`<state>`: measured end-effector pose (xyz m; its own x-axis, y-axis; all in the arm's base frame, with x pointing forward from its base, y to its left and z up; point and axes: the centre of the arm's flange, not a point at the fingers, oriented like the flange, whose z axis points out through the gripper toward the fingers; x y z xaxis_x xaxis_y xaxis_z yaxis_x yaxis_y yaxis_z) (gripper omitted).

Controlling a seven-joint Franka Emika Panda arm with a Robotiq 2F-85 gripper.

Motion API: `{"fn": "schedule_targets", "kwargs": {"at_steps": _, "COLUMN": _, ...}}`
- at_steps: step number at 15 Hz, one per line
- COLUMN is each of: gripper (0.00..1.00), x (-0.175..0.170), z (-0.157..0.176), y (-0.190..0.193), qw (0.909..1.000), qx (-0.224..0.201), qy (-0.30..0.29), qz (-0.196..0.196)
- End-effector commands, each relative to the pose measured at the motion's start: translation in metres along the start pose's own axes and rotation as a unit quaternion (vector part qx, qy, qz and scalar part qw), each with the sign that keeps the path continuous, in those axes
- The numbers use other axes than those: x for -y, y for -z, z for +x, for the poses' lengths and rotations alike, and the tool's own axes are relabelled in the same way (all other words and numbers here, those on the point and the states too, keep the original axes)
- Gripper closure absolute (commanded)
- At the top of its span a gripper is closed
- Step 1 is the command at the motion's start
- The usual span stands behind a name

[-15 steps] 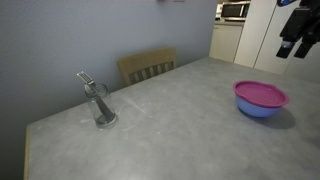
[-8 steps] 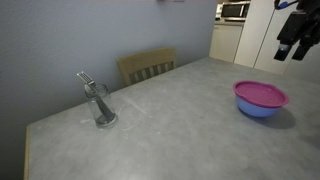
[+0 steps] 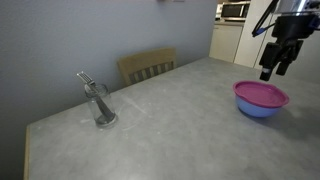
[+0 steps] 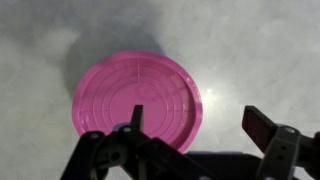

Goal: Remove the lid from the bowl

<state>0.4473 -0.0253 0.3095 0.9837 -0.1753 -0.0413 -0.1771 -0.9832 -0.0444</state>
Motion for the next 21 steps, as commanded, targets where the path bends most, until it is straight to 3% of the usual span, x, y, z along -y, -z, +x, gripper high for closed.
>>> {"fn": "schedule_targets", "kwargs": {"at_steps": 1, "gripper": 0.00, "x": 0.005, "z": 0.026, "y": -0.026, "qw": 0.9984, "qx": 0.005, "qy": 0.053, "qz": -0.021}}
{"fn": "schedule_targets", "kwargs": {"at_steps": 8, "gripper": 0.00, "x": 0.004, "z": 0.034, "y": -0.046, "qw": 0.9965, "qx": 0.027, "qy": 0.073, "qz": 0.031}}
{"fn": "schedule_targets", "kwargs": {"at_steps": 14, "gripper": 0.00, "x": 0.008, "z": 0.028, "y": -0.051, "qw": 0.9973, "qx": 0.022, "qy": 0.070, "qz": 0.008}}
{"fn": "schedule_targets", "kwargs": {"at_steps": 21, "gripper": 0.00, "x": 0.018, "z": 0.033, "y": -0.069, "qw": 0.9952, "qx": 0.020, "qy": 0.095, "qz": 0.012}}
